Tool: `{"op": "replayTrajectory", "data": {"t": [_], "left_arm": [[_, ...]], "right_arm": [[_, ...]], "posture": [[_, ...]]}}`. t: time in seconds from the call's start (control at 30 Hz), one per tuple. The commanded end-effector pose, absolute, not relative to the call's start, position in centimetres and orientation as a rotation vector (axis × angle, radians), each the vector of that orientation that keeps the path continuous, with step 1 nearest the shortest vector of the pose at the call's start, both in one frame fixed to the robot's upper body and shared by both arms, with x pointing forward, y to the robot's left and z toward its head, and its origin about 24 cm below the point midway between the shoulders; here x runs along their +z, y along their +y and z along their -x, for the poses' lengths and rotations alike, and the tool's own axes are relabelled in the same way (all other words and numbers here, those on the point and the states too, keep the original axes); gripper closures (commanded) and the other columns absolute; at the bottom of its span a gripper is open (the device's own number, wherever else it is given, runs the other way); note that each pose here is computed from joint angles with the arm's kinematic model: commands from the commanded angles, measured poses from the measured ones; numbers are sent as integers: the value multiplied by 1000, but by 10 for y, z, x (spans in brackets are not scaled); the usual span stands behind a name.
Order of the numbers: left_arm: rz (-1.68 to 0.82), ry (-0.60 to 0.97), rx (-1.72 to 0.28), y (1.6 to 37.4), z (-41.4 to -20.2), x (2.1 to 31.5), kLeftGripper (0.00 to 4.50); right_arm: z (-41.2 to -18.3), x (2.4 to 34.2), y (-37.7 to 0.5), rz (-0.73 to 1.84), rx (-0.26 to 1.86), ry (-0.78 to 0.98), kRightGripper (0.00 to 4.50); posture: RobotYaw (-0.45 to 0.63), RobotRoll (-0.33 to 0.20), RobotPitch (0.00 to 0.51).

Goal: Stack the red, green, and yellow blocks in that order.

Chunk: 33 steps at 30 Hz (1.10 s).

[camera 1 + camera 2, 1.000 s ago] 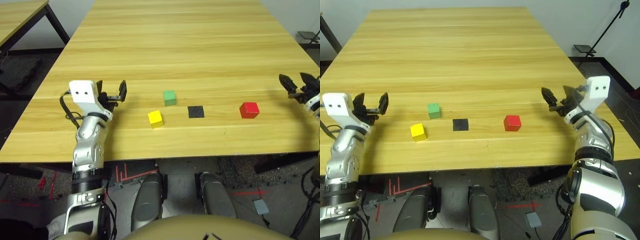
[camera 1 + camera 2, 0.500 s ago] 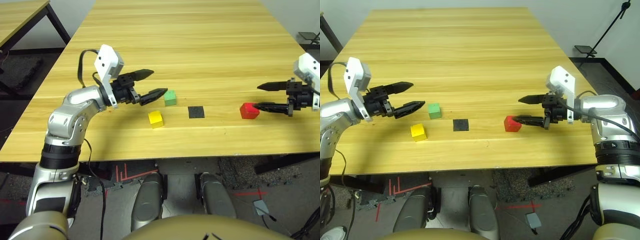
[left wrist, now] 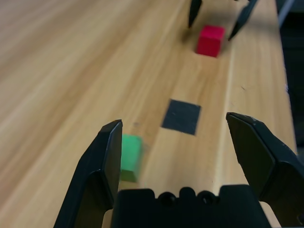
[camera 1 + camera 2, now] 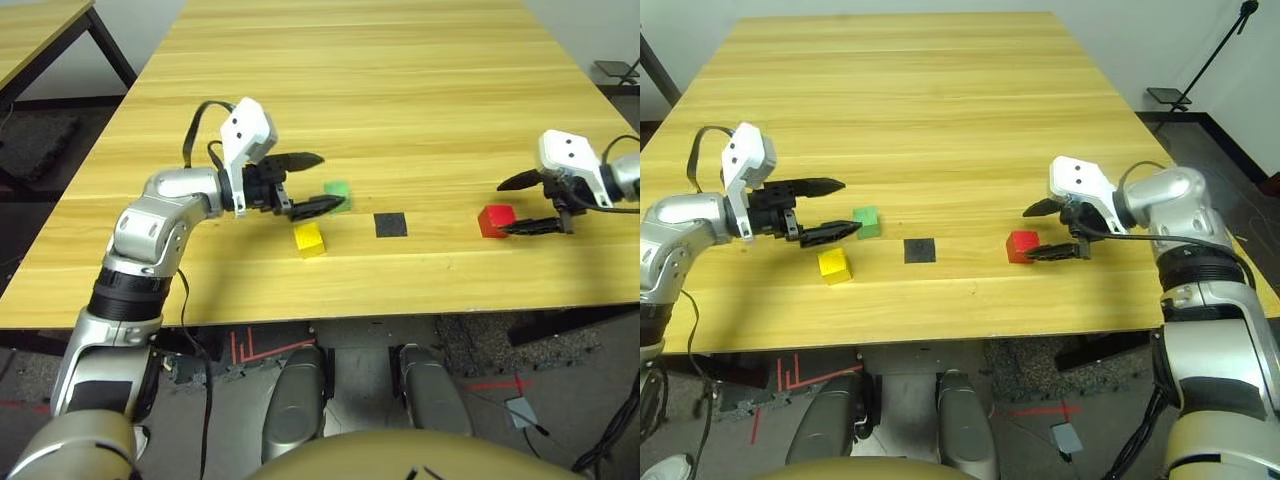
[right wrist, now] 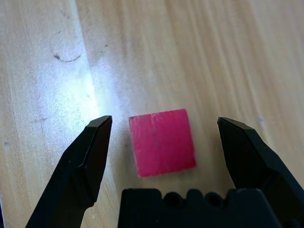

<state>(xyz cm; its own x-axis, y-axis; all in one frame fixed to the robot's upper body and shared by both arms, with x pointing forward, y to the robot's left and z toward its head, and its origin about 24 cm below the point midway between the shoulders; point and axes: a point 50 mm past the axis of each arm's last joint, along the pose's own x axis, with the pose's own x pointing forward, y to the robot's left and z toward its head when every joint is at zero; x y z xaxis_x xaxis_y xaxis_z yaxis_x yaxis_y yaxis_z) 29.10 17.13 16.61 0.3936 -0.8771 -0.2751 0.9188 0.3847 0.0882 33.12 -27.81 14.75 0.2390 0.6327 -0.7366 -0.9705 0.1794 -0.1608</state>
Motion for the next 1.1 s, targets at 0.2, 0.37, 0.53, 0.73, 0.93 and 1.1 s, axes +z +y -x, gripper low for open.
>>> {"op": "replayTrajectory", "data": {"t": [0.2, 0.37, 0.53, 0.73, 0.93, 1.1], "left_arm": [[-257, 217, -1133, 171, -285, 167, 0], [-260, 219, -1097, 176, -280, 169, 0], [-260, 232, -1073, 179, -278, 170, 0], [-261, 260, -1056, 178, -277, 170, 0], [-265, 265, -1022, 178, -278, 171, 0], [-261, 258, -997, 177, -278, 171, 0]], "right_arm": [[-338, 136, -271, 748, 1245, 646, 1293], [-347, 143, -264, 791, 1226, 655, 2447], [-360, 164, -217, 777, 1335, 571, 2447], [-365, 164, -155, 807, 1461, 488, 2447], [-370, 155, -125, 839, 1463, 487, 2447], [-370, 150, -116, 849, 1469, 504, 2447]], "posture": [[263, -147, 94], [301, -153, 95], [324, -160, 91], [363, -172, 81], [415, -185, 82], [440, -195, 84]]}}
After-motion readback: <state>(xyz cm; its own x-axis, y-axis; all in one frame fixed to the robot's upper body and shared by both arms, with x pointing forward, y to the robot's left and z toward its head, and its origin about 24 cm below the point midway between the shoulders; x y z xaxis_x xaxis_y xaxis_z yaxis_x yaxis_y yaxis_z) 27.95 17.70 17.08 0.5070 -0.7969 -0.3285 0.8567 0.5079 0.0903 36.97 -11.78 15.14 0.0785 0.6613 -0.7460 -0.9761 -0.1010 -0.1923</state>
